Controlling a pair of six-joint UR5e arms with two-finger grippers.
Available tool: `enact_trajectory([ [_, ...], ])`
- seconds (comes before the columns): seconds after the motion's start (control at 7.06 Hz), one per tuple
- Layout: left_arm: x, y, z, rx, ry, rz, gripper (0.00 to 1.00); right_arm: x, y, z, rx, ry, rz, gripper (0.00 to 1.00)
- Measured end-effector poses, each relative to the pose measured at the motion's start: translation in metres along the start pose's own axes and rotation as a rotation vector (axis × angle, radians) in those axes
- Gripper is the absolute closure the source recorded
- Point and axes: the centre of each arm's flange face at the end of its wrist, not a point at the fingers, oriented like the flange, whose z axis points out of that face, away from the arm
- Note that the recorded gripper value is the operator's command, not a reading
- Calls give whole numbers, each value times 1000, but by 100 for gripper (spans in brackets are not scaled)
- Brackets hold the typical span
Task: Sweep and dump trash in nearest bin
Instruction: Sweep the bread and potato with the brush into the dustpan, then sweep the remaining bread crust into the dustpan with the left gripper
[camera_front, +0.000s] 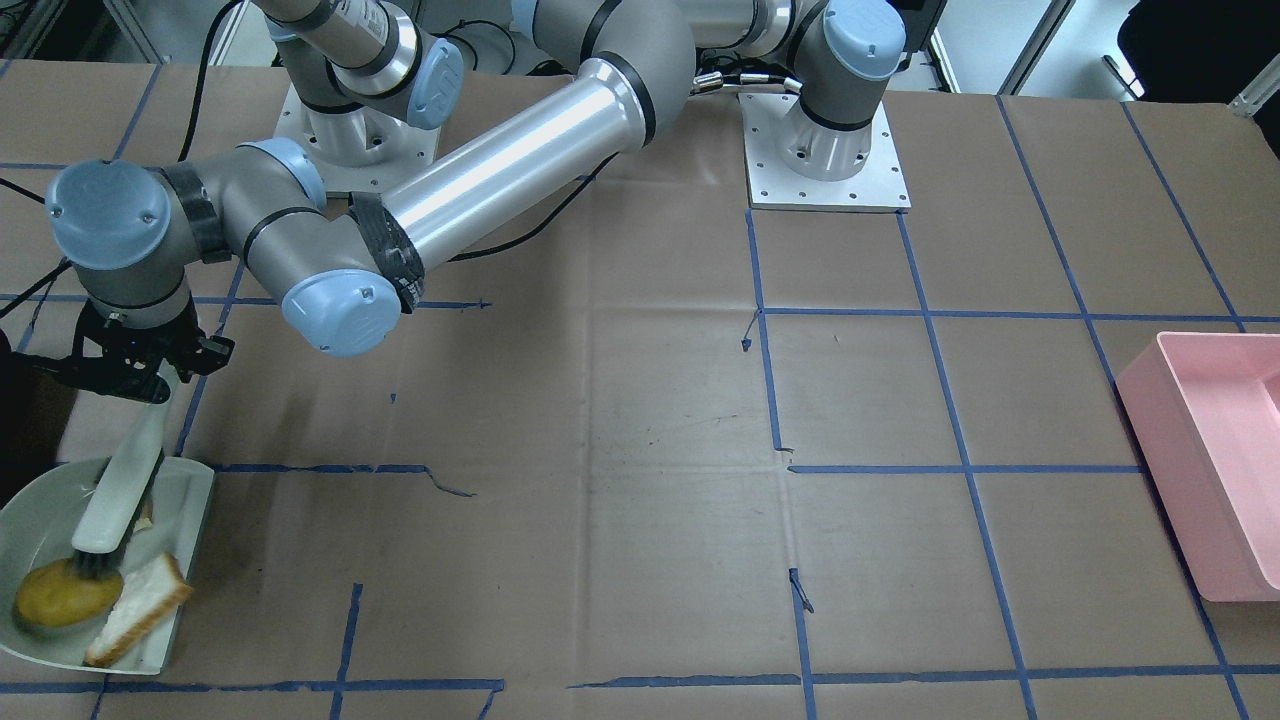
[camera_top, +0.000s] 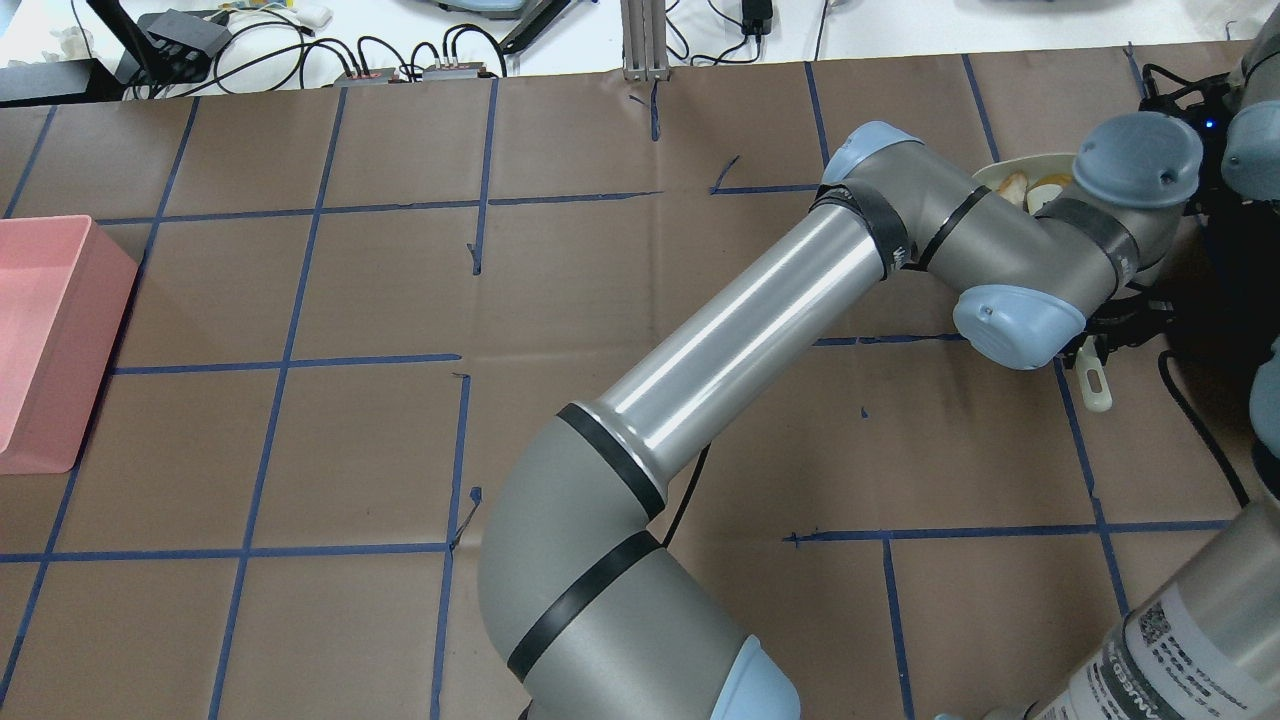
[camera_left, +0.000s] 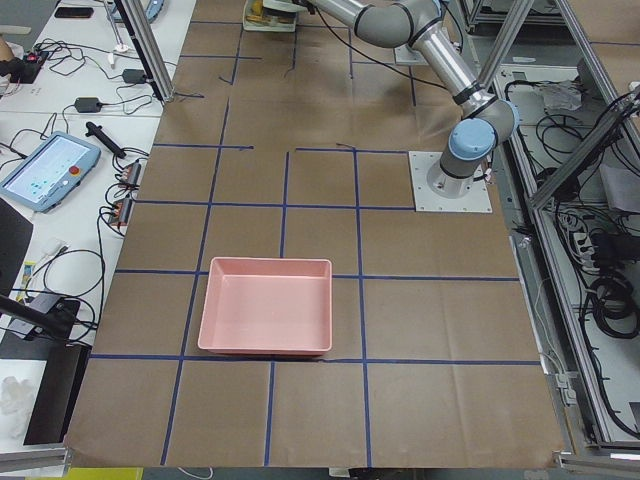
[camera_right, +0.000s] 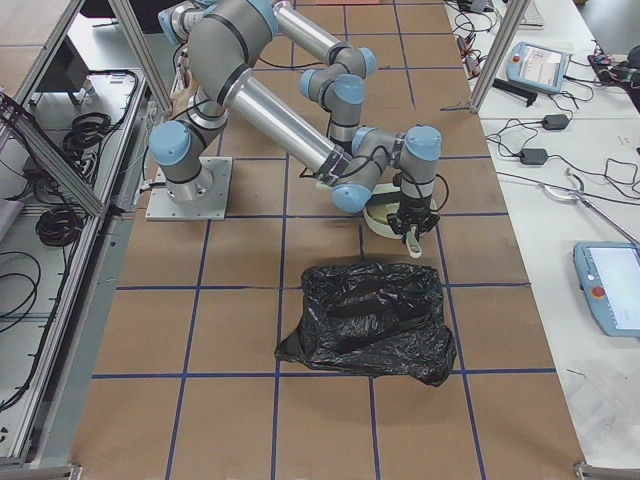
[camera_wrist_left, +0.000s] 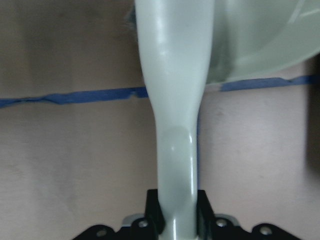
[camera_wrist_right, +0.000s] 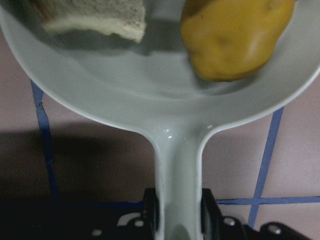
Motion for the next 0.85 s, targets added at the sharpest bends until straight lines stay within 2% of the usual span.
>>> enact_trajectory([
  [0.42,7,8,2,-34,25,-3,100,1,-2,-1,1,2,-3,99],
  [0.57,5,8,-1,-45,9,-14,100,1,-5,-1,6,4,-6,99],
  [0.85,-10,3,-24,-69,-75,-58,100,3,-8,-1,26,13,-6,99],
])
